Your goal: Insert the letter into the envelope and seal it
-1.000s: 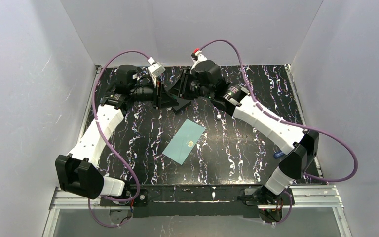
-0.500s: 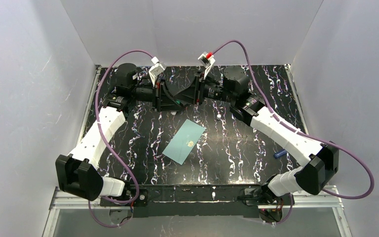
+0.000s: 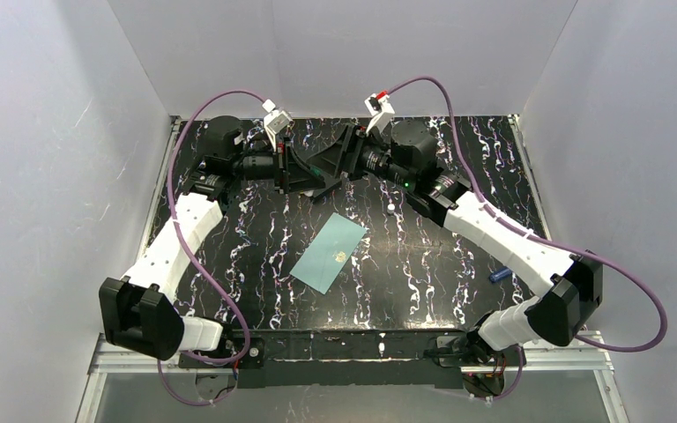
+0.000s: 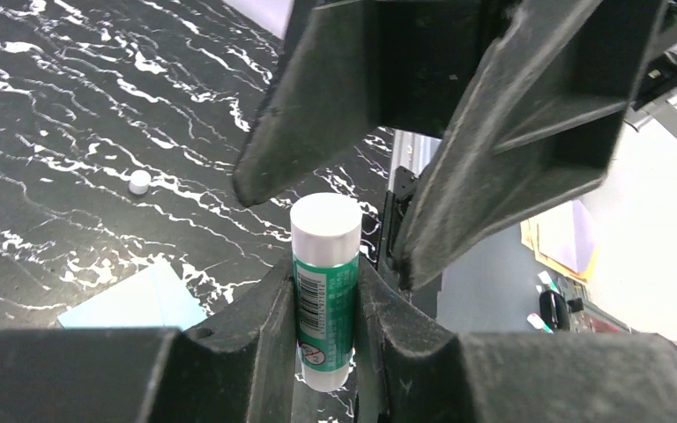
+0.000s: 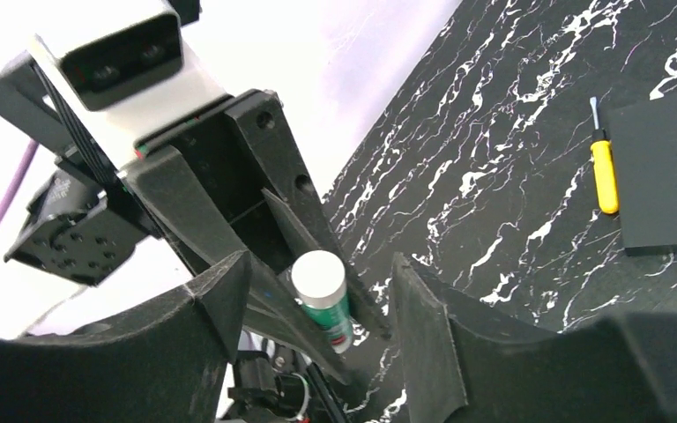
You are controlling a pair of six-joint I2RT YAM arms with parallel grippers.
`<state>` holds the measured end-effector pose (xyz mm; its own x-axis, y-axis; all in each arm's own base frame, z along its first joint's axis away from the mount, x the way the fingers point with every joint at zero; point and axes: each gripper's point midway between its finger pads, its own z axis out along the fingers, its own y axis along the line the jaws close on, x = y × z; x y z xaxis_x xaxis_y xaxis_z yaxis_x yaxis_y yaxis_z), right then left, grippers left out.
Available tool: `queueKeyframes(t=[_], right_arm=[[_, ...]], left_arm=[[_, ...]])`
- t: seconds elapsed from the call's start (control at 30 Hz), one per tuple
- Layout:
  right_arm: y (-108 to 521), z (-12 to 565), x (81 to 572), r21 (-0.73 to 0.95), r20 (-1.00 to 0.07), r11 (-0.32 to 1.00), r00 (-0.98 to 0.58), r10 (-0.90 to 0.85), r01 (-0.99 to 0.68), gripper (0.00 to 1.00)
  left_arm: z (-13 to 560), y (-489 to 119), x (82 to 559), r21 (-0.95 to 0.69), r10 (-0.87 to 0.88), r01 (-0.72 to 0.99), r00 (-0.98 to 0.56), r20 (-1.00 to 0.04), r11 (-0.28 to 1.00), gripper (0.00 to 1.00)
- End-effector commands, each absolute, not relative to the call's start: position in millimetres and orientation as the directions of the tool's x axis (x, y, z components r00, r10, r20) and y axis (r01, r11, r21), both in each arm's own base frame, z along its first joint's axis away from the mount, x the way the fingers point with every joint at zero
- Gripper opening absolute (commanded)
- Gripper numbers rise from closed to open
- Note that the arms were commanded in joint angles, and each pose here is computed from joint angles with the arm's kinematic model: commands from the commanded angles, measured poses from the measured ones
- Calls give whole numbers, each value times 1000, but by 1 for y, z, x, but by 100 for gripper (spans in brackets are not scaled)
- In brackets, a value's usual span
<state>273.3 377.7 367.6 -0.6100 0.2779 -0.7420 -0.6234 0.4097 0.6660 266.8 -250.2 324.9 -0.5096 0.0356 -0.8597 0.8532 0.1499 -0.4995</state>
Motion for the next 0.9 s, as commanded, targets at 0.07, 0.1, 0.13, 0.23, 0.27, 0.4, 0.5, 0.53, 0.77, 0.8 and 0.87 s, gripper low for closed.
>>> queueKeyframes(t=[0.07, 0.1, 0.13, 0.23, 0.27, 0.4, 0.5, 0.53, 0.77, 0.8, 0.87], right_arm=[[382, 390, 283, 711, -700, 413, -623, 348, -569, 56], [384, 385, 282, 714, -694, 421, -641, 327, -559, 53], [386, 383, 281, 715, -692, 424, -649, 316, -555, 52], [389, 375, 283, 712, -688, 449, -662, 296, -540, 54], [390, 371, 284, 712, -686, 459, -667, 290, -532, 56], [392, 366, 285, 709, -681, 478, -680, 271, -519, 51], [392, 372, 284, 707, -689, 461, -669, 279, -537, 27], [391, 375, 283, 705, -695, 450, -661, 284, -548, 14], [394, 414, 227, 493, -863, 136, -462, 205, -860, 1], [393, 419, 216, 451, -881, 75, -431, 193, -889, 1], [392, 419, 200, 413, -900, -6, -410, 151, -911, 1]], left_arm=[[323, -242, 272, -453, 15, 852, -473, -881, 263, 0], [322, -241, 273, -452, 15, 850, -473, -881, 270, 0], [322, -241, 274, -448, 15, 851, -470, -883, 274, 0], [323, -241, 274, -444, 13, 853, -465, -885, 274, 0], [323, -241, 274, -445, 14, 853, -466, -885, 273, 0], [322, -241, 274, -452, 17, 850, -474, -880, 270, 0], [323, -241, 273, -452, 16, 850, -473, -881, 269, 0], [322, -242, 273, -456, 17, 850, -476, -879, 264, 0], [345, -246, 228, -530, 88, 848, -526, -846, -29, 0], [351, -246, 222, -537, 99, 840, -529, -843, -83, 0], [360, -245, 214, -542, 110, 828, -531, -840, -142, 0]])
